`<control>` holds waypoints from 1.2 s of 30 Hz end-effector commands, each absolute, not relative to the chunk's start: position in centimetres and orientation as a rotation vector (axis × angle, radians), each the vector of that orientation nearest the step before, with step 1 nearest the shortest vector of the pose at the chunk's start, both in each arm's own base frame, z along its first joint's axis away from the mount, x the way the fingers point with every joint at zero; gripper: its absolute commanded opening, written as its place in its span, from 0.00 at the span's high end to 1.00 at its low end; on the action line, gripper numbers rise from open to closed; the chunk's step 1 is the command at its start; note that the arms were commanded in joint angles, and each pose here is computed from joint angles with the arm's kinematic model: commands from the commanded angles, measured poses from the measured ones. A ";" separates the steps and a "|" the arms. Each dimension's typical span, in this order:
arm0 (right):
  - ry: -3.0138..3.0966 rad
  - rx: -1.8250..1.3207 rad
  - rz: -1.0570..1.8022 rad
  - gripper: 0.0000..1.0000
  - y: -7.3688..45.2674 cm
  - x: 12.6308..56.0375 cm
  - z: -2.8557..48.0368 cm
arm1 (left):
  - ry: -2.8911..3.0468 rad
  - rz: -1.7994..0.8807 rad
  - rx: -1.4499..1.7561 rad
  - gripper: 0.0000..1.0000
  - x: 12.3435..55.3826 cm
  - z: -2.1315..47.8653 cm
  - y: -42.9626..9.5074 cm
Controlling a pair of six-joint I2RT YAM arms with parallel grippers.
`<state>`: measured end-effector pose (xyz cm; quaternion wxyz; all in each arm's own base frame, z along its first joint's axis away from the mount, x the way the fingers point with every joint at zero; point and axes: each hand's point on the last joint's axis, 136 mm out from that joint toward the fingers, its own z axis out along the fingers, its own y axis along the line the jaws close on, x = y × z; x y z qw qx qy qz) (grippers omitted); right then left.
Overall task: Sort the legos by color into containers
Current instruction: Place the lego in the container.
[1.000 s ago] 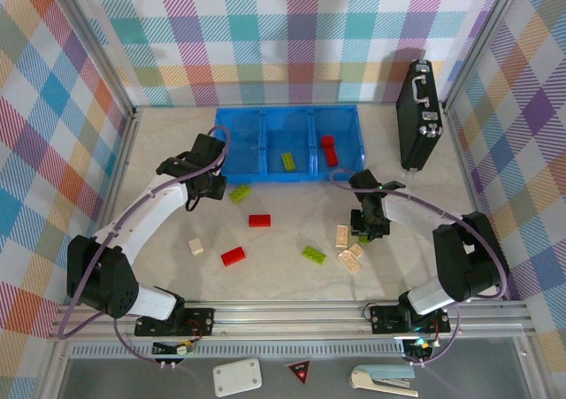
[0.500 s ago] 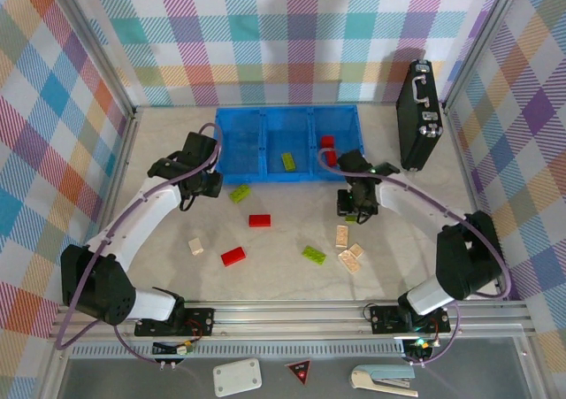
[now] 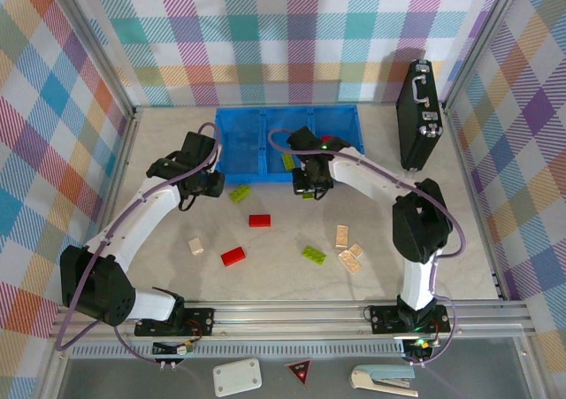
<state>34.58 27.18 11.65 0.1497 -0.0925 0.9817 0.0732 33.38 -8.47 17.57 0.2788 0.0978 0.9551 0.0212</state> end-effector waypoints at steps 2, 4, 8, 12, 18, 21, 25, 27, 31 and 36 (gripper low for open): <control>2.823 -0.294 0.198 0.63 28.4 35.9 11.8 | 2.543 0.041 0.233 0.58 33.5 18.0 -8.2; 2.809 -0.313 0.200 0.63 29.1 36.9 11.8 | 2.543 0.049 0.230 0.58 33.5 18.0 -8.1; 2.789 -0.350 0.199 0.63 30.7 39.0 11.3 | 2.548 0.058 0.232 0.58 33.5 17.8 -8.0; 2.770 -0.376 0.194 0.63 32.2 41.3 10.8 | 2.552 0.071 0.235 0.58 33.6 17.6 -7.9; 2.735 -0.359 0.242 0.63 33.9 44.5 10.3 | 2.563 0.074 0.241 0.58 33.8 17.2 -8.0; 2.724 -0.342 0.284 0.63 34.5 45.8 9.8 | 2.569 0.080 0.244 0.58 33.8 17.0 -8.0; 2.724 -0.308 0.324 0.62 34.7 47.2 8.9 | 2.573 0.080 0.246 0.58 33.8 16.8 -8.0; 2.721 -0.298 0.338 0.62 34.8 47.7 8.5 | 2.575 0.078 0.247 0.58 33.8 16.8 -8.0; 2.704 -0.304 0.391 0.62 35.4 48.3 8.2 | 2.582 0.074 0.249 0.58 33.9 16.6 -8.1; 2.698 -0.303 0.424 0.58 35.9 48.5 7.9 | 2.584 0.076 0.252 0.58 33.9 16.6 -8.1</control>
